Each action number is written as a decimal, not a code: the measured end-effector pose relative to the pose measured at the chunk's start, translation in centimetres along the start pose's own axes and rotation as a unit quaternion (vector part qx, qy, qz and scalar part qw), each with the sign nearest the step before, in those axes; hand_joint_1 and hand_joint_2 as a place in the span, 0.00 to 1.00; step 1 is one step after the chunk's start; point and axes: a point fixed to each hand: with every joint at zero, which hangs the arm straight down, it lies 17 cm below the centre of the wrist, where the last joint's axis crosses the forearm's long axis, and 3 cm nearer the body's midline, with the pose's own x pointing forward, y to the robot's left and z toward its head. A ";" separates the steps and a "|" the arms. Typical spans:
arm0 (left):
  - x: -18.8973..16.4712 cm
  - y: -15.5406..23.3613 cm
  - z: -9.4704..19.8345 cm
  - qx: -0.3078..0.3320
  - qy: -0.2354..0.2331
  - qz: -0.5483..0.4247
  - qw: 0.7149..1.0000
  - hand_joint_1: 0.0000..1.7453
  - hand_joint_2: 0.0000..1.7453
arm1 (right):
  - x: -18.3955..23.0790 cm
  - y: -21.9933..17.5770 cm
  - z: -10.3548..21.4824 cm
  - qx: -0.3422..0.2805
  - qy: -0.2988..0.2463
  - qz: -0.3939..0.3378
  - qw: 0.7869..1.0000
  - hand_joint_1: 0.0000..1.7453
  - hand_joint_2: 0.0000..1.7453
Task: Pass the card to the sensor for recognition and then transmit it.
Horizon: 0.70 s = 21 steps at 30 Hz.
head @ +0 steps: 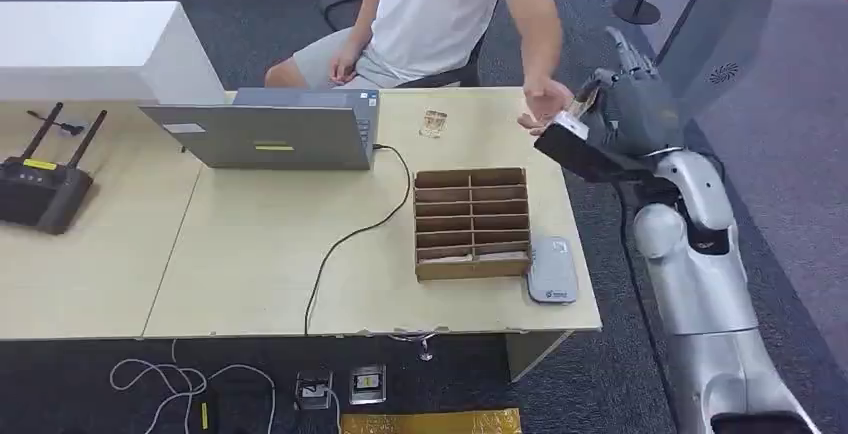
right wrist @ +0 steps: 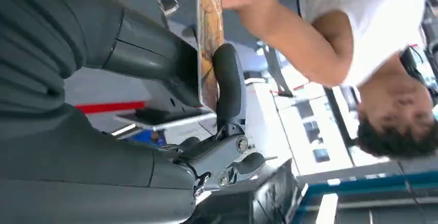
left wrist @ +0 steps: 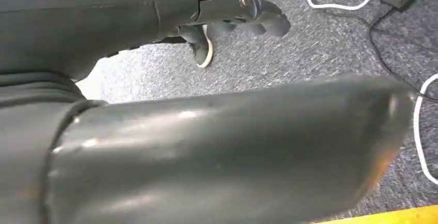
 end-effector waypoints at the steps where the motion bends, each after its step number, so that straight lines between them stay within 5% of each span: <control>1: 0.2 0.1 0.0 0.000 -0.002 -0.004 1.000 0.00 0.00 | 0.0 -1.1 -0.8 -0.009 -0.005 0.005 1.000 0.99 1.00; 9: 1.7 0.5 -0.1 -0.005 -0.015 -0.019 1.000 0.00 0.00 | 0.0 -3.8 -3.8 -0.034 -0.023 0.019 0.999 1.00 1.00; 21: 1.9 1.3 -0.2 -0.003 -0.016 -0.017 1.000 0.00 0.00 | -0.2 1.5 -6.1 0.007 -0.039 0.027 0.999 1.00 1.00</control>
